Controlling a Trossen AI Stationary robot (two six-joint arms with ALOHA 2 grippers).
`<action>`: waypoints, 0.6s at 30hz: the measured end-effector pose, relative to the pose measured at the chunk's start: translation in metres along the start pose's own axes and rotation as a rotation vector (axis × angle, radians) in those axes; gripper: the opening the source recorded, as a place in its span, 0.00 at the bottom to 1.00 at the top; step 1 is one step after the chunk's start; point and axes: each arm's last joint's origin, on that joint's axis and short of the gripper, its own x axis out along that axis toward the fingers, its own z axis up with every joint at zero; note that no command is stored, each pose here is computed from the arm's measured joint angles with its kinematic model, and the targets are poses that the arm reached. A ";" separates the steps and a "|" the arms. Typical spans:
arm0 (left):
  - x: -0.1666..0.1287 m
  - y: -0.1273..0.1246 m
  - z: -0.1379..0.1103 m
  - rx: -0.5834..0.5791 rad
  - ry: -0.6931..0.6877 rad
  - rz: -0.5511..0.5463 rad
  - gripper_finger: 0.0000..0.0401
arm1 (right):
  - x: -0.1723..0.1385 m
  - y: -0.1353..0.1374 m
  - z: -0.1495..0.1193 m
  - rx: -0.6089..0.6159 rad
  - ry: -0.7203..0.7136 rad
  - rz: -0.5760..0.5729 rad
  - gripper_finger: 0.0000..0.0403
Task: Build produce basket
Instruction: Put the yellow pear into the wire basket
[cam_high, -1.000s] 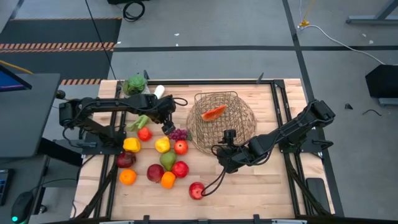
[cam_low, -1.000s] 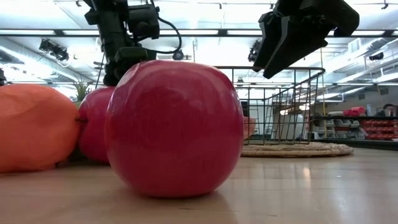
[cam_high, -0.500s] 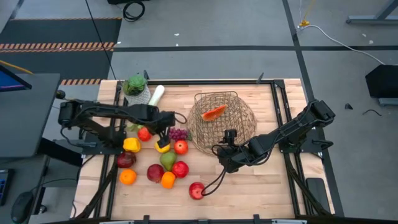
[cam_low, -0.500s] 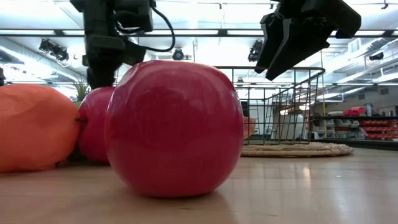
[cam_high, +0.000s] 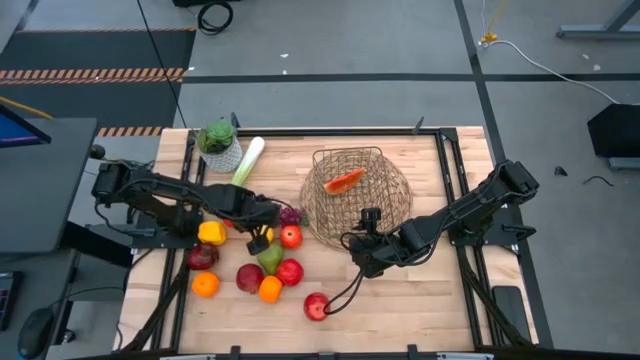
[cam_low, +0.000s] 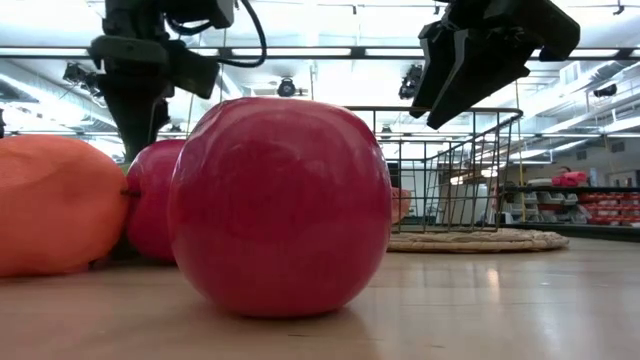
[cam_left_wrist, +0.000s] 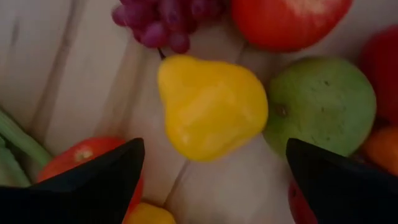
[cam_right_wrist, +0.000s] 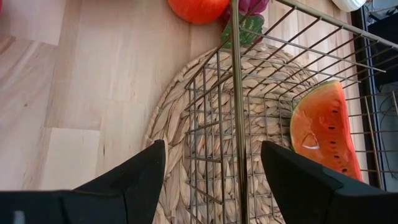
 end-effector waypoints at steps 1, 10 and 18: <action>0.000 -0.001 0.000 0.000 -0.011 0.007 1.00 | 0.000 0.000 0.000 0.001 0.000 0.000 0.67; 0.005 -0.005 0.007 -0.002 -0.057 0.014 1.00 | 0.000 0.000 0.000 0.002 0.003 0.017 0.67; 0.026 -0.008 0.010 -0.011 0.019 0.060 1.00 | 0.000 0.000 -0.001 0.018 0.014 0.016 0.67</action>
